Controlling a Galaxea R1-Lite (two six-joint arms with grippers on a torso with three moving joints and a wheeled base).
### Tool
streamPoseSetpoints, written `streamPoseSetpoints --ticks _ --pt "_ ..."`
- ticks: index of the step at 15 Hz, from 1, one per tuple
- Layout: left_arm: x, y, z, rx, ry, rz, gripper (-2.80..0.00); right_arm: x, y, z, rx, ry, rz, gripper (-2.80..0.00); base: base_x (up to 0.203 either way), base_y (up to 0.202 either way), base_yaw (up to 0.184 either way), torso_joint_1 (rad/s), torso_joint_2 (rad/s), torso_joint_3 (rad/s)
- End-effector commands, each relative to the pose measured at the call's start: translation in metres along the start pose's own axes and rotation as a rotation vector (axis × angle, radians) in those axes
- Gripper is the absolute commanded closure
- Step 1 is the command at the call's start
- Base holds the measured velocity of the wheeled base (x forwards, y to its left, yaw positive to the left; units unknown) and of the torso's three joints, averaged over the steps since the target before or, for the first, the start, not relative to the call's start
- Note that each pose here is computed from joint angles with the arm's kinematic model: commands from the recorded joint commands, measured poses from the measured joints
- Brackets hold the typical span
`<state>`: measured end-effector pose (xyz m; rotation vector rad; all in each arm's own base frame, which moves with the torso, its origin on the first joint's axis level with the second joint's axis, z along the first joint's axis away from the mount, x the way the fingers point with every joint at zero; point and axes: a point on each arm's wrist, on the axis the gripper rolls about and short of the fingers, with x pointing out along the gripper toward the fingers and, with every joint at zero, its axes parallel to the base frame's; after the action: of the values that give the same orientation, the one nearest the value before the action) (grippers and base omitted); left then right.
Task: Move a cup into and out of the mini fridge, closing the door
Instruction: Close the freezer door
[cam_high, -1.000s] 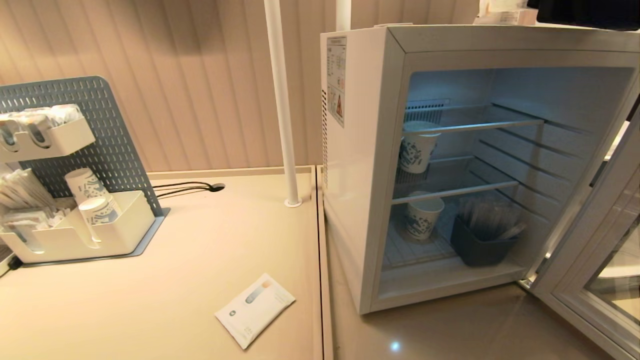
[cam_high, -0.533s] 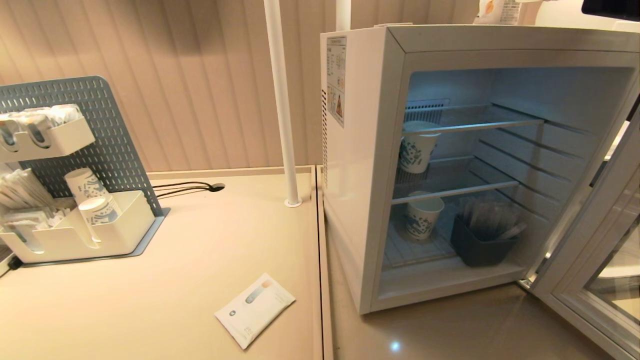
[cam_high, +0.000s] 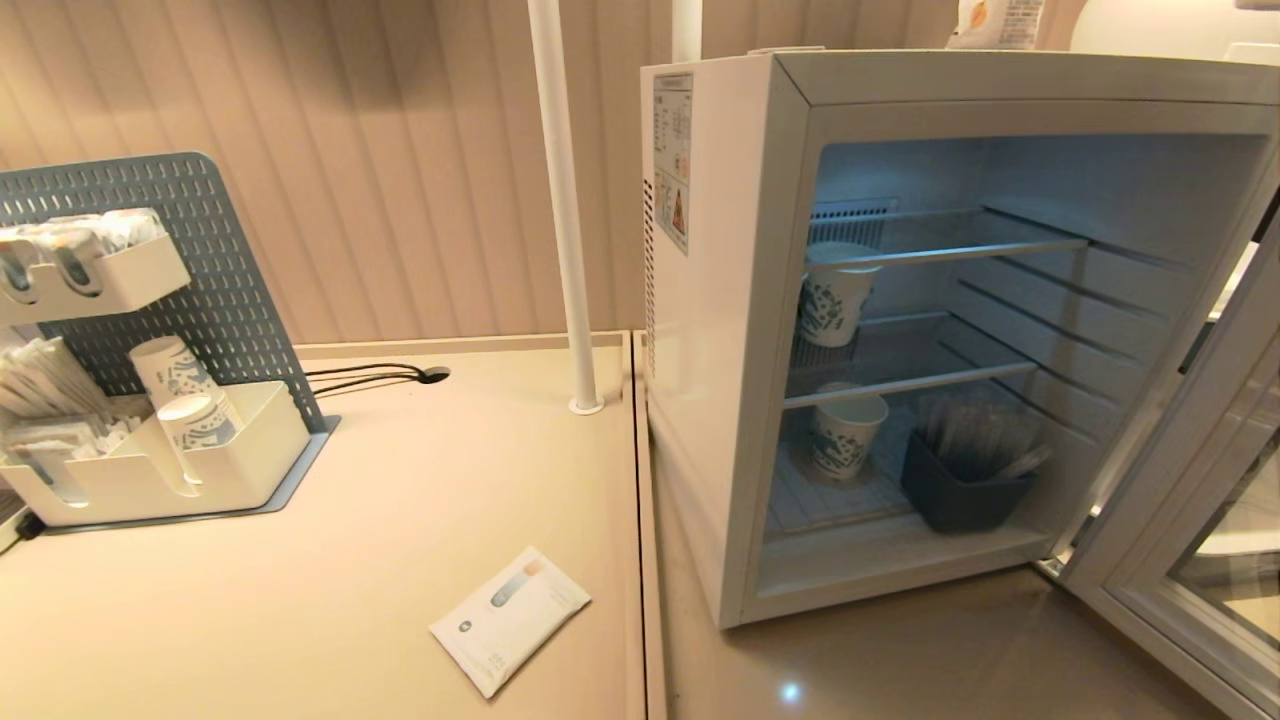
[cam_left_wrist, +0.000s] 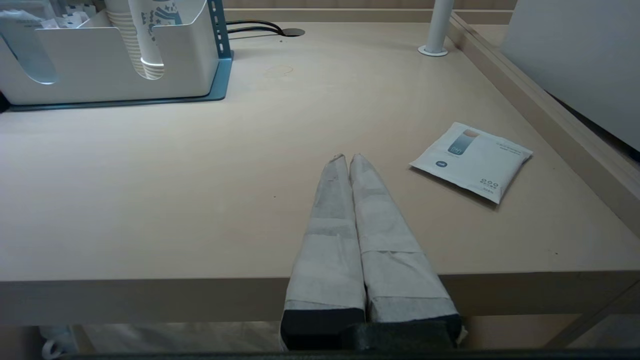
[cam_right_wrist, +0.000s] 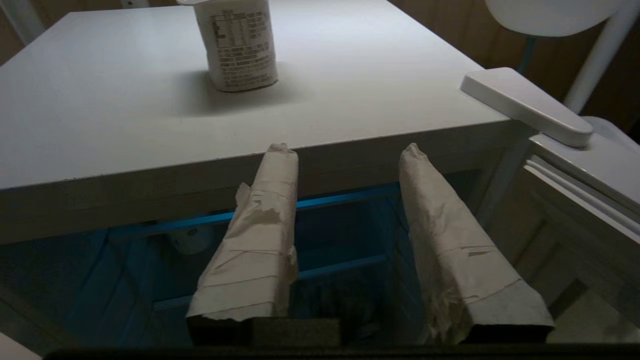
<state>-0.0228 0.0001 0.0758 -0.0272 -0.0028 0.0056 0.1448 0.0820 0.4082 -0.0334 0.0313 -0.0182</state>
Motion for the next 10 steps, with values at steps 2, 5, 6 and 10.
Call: streamPoseSetpoints --ticks 2,5,6,10 --pt "0.0 0.0 0.0 0.0 0.001 0.001 0.0 -0.013 -0.015 -0.005 -0.032 0.0 -0.193 0.0 0.0 0.0 0.0 0.0 0.0 0.0" --pt "0.0 0.0 0.0 0.0 0.001 0.001 0.0 -0.021 -0.042 -0.011 -0.049 0.004 -0.355 0.0 0.0 0.0 0.0 0.0 0.0 0.0" --pt "0.0 0.0 0.0 0.0 0.001 0.001 0.0 -0.025 -0.052 -0.012 -0.045 0.003 -0.423 0.0 0.0 0.0 0.0 0.0 0.0 0.0" --pt "0.0 0.0 0.0 0.0 0.001 0.001 0.0 -0.062 -0.087 -0.022 -0.017 -0.023 -0.677 0.0 0.0 0.0 0.0 0.0 0.0 0.0"
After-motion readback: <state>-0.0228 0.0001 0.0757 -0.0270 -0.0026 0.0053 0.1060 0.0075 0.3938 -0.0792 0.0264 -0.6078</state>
